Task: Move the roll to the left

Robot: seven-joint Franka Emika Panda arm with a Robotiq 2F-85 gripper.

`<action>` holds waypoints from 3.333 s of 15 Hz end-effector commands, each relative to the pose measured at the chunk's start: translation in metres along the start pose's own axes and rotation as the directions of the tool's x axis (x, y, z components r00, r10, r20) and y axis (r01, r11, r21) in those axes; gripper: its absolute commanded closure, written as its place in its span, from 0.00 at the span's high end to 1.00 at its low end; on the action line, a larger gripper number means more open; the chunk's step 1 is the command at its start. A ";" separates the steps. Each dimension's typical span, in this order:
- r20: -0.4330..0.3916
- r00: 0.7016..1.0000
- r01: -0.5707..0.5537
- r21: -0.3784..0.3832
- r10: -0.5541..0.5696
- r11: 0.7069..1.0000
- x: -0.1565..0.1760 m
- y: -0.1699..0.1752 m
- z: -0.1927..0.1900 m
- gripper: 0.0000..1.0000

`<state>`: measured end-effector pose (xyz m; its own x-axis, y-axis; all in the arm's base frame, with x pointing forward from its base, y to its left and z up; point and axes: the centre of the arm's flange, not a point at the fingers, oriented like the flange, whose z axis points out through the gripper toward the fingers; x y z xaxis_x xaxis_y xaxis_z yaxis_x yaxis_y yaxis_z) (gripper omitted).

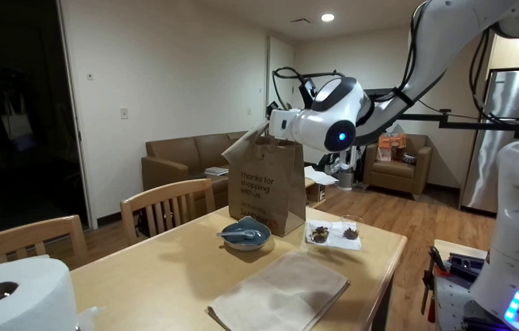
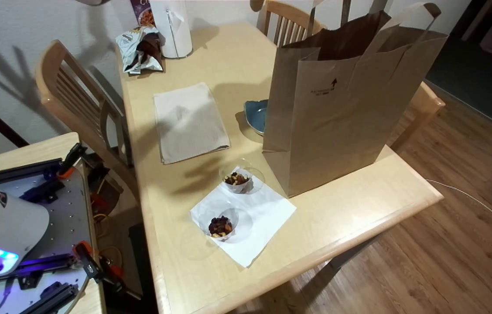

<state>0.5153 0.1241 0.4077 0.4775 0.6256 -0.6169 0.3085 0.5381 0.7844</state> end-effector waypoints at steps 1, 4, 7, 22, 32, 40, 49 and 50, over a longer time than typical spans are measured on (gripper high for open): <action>-0.019 0.999 0.038 -0.031 -0.038 0.999 0.014 -0.006 -0.003 0.01; -0.031 0.998 0.052 -0.030 -0.053 0.998 0.024 -0.014 -0.004 0.03; 0.011 0.996 0.092 -0.079 -0.092 0.993 0.025 -0.009 -0.002 0.02; -0.071 0.940 0.298 -0.311 -0.334 0.902 0.115 -0.065 -0.023 0.02; 0.001 0.791 0.544 -0.461 -0.612 0.701 0.183 -0.081 -0.063 0.01; 0.013 0.737 0.593 -0.492 -0.676 0.638 0.203 -0.094 -0.072 0.02; -0.001 0.626 0.665 -0.521 -0.780 0.535 0.230 -0.136 -0.095 0.02; 0.006 0.622 0.671 -0.520 -0.783 0.529 0.229 -0.134 -0.094 0.02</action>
<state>0.5012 0.2485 0.1541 0.0602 0.0147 -0.9981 0.0729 0.9972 0.0190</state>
